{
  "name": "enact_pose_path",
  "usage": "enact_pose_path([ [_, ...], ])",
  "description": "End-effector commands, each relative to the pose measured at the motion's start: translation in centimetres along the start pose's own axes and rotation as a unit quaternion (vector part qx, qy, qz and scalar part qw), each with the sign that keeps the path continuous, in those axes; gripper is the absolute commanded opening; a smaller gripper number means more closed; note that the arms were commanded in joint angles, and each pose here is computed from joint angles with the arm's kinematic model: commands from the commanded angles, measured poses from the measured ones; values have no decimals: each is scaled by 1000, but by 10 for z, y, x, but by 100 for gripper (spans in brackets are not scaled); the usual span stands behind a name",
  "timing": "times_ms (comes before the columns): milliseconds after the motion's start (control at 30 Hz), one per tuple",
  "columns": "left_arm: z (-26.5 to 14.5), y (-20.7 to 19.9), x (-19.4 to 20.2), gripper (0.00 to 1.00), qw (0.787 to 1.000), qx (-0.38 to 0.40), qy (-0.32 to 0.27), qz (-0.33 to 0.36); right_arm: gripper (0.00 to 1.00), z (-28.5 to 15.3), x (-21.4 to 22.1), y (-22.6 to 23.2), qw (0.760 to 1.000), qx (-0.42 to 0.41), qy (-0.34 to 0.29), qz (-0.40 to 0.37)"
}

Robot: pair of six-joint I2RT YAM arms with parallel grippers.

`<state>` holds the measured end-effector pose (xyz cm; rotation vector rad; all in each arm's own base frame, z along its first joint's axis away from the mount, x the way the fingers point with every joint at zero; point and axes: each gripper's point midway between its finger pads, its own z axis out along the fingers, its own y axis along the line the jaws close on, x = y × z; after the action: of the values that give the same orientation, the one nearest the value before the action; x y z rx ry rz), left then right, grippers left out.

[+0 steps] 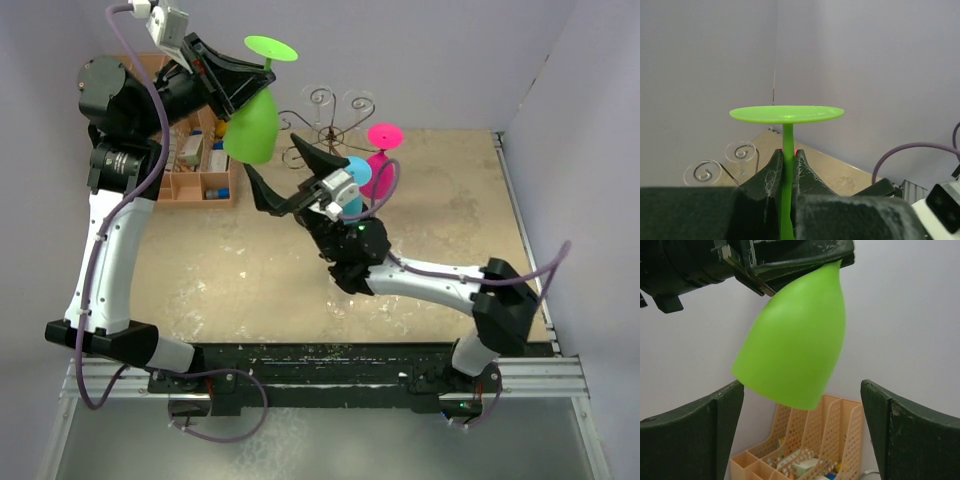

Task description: Place the wine glass upside down on the wine glass rack

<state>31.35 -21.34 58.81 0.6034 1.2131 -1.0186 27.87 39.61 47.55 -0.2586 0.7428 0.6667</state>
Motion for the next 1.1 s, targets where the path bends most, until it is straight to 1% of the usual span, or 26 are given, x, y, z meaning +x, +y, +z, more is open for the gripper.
enact_pose_path([
  [0, -10, -5, -23, 0, 993, 3, -17, 117, 100, -14, -76, -27, 999, 32, -40, -2],
  [33, -11, 1, -24, 0, 989, -2, -18, 144, 100, -20, -89, -27, 999, 17, -34, -4],
  [67, -12, 5, -25, 0, 987, -9, -19, 159, 100, -27, -80, -21, 1000, -7, -8, -12],
  [100, -13, 12, -24, 0, 984, -20, -18, 177, 100, -35, -84, -14, 999, -42, 4, -19],
  [133, -14, 20, -23, 0, 980, -34, -18, 194, 100, -45, -87, -1, 995, -94, 13, -34],
  [167, -15, 29, -20, 0, 977, -47, -16, 207, 100, -56, -85, 3, 991, -121, 29, -41],
  [200, -17, 37, -15, 0, 975, -55, -11, 217, 100, -62, -97, 1, 991, -128, 34, -35],
  [267, -22, 51, -2, 0, 969, -68, -5, 237, 100, -74, -103, -5, 989, -131, 63, -26],
  [333, -33, 58, 3, 0, 965, -63, -19, 256, 100, -82, -117, -17, 991, -115, 64, -21],
  [367, -39, 62, 13, 0, 966, -53, -19, 252, 100, -86, -124, -24, 993, -103, 60, -17],
  [400, -45, 61, 11, 0, 962, -38, -33, 270, 100, -90, -131, -30, 994, -91, 53, -16],
  [500, -53, 68, 30, 0, 960, -20, -22, 279, 100, -102, -139, -41, 996, -75, 41, -7],
  [600, -56, 75, 61, 0, 965, 8, 0, 261, 100, -108, -134, -43, 996, -70, 54, -4],
  [700, -58, 78, 94, 0, 975, 41, 13, 219, 100, -110, -123, -45, 996, -63, 69, -8],
  [800, -56, 86, 119, 0, 979, 66, 21, 190, 100, -112, -118, -44, 996, -62, 67, -6],
  [933, -55, 94, 143, 0, 980, 91, 23, 175, 100, -112, -114, -42, 996, -58, 62, 9],
  [1067, -54, 100, 159, 0, 981, 114, 21, 155, 100, -112, -102, -47, 996, -39, 82, 4],
])
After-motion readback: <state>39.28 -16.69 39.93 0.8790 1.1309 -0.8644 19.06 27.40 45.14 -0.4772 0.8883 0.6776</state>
